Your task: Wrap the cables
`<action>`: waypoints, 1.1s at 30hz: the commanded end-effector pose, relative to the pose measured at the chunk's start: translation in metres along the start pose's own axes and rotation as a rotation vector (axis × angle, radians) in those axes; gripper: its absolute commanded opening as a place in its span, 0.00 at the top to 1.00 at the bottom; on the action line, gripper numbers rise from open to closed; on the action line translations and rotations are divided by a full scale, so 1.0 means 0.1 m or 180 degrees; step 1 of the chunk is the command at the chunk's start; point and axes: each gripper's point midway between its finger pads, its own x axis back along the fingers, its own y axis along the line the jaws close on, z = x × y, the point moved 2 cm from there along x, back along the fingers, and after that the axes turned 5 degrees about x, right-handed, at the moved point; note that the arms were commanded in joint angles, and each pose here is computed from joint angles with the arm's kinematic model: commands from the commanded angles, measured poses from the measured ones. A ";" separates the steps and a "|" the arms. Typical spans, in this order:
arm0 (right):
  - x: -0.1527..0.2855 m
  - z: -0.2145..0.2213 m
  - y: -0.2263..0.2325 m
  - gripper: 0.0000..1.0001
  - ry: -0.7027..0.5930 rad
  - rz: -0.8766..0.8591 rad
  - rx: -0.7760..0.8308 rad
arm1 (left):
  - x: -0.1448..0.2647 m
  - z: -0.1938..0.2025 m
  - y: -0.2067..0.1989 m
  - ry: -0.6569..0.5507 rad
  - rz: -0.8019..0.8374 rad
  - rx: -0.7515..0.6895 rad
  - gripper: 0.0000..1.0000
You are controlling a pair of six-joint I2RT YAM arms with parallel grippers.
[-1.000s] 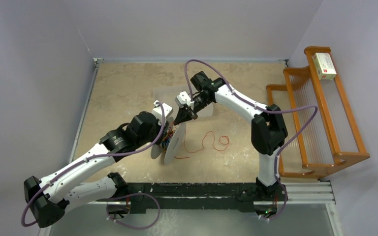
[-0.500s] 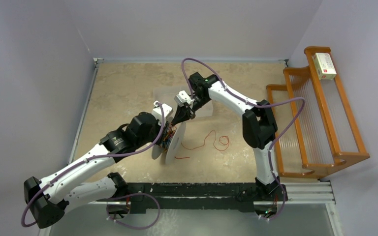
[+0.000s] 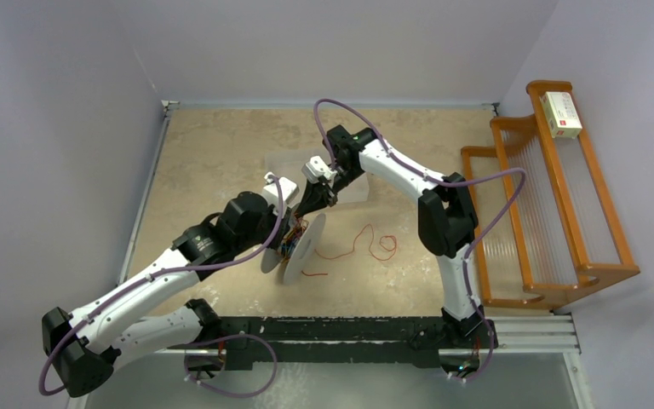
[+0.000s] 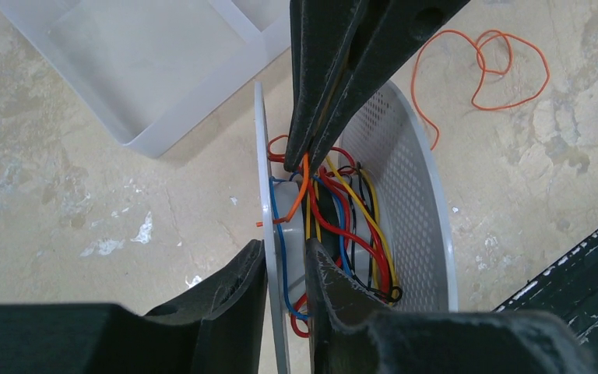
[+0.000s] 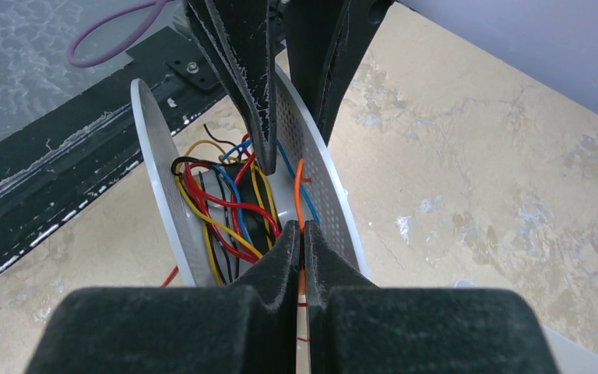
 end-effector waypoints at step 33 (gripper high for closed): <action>0.03 -0.23 -0.07 1.00 0.0142 0.0306 -0.0065 | -0.01 -0.10 -0.06 -0.0177 0.0249 0.0052 1.00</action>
